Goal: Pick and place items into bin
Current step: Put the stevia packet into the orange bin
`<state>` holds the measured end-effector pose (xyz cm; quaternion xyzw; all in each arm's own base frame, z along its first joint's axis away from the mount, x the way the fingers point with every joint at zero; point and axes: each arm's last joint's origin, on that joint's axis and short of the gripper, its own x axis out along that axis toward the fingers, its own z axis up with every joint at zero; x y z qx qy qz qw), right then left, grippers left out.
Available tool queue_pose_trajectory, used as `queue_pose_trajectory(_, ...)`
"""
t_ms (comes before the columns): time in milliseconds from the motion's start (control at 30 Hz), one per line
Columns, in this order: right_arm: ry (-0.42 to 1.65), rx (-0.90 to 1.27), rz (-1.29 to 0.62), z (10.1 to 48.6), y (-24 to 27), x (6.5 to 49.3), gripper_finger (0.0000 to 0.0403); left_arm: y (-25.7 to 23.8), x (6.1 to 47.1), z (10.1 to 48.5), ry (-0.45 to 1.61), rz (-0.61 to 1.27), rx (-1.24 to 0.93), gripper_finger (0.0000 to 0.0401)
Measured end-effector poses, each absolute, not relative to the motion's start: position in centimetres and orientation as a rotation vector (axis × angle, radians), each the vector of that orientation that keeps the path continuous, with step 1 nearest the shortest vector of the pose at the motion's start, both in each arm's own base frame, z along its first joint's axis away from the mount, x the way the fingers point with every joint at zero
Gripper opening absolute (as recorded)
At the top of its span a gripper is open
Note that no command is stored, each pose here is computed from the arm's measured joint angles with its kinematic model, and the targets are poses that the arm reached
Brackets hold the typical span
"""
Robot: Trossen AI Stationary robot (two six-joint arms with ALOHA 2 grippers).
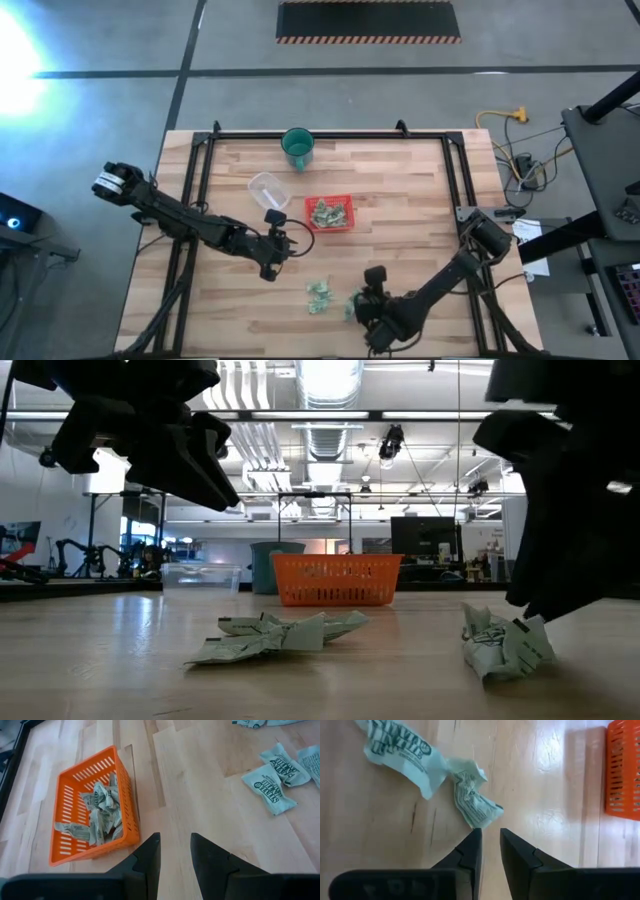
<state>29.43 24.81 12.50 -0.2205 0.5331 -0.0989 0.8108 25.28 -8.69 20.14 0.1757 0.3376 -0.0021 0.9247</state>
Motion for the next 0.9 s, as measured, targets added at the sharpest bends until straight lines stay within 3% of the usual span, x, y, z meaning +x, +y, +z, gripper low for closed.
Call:
queue_pose_trajectory(533,1.128,-0.477,-0.177,12.7,24.0,30.3,0.0165,-8.7,25.3,20.1,0.694,-0.004,0.361,0.0091)
queue_pose_trajectory(900,1.161,-0.45,-0.061,12.9,22.7,32.0,0.0166,-8.7,25.2,20.1,0.694,-0.005,0.361,0.0091)
